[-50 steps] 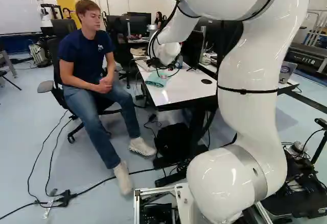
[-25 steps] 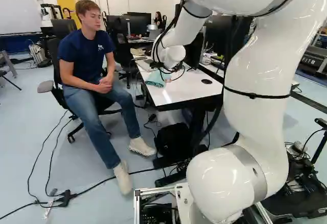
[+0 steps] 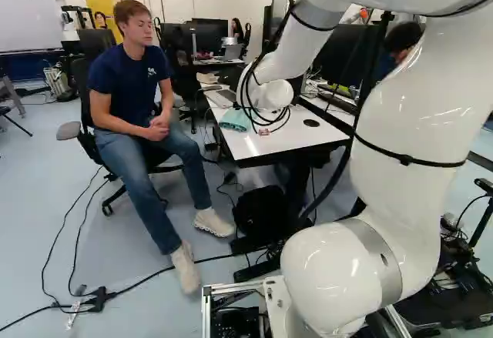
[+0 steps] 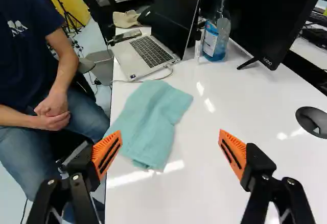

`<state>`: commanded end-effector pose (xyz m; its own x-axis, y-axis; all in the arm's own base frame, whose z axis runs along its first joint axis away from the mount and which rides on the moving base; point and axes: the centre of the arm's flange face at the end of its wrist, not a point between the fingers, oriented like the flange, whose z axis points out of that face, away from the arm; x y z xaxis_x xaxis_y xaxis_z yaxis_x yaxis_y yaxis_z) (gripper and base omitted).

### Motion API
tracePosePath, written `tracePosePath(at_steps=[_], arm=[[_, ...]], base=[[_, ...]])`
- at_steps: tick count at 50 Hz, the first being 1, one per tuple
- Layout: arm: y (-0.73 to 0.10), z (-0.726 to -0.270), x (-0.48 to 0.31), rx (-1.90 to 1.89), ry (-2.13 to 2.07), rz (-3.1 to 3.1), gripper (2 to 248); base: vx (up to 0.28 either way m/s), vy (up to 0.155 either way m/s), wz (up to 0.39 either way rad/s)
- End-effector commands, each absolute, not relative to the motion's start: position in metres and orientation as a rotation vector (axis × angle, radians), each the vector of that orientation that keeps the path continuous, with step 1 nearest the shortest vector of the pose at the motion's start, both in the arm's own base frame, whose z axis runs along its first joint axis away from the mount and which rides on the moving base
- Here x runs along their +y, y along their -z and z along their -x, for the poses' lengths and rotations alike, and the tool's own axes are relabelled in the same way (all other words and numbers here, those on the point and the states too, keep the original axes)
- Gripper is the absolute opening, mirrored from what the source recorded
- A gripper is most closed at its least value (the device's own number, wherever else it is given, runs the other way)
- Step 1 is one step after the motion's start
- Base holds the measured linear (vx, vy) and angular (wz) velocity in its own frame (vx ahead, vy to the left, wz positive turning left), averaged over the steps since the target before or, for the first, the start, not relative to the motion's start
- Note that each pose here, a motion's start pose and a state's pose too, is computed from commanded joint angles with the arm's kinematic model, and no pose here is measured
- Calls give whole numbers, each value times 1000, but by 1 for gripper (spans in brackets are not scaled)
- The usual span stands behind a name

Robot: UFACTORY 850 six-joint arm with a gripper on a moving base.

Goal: Clean the table with the green towel

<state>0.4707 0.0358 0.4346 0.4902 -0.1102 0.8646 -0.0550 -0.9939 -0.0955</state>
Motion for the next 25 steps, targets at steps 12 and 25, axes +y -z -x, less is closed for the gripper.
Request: tracePosePath(at_steps=[12,25], arm=[[-423,-429,24,118,1617,2650,247],[-410,-387,15,87,1677,2631,247]], base=[[0,0,0],[0,0,0]])
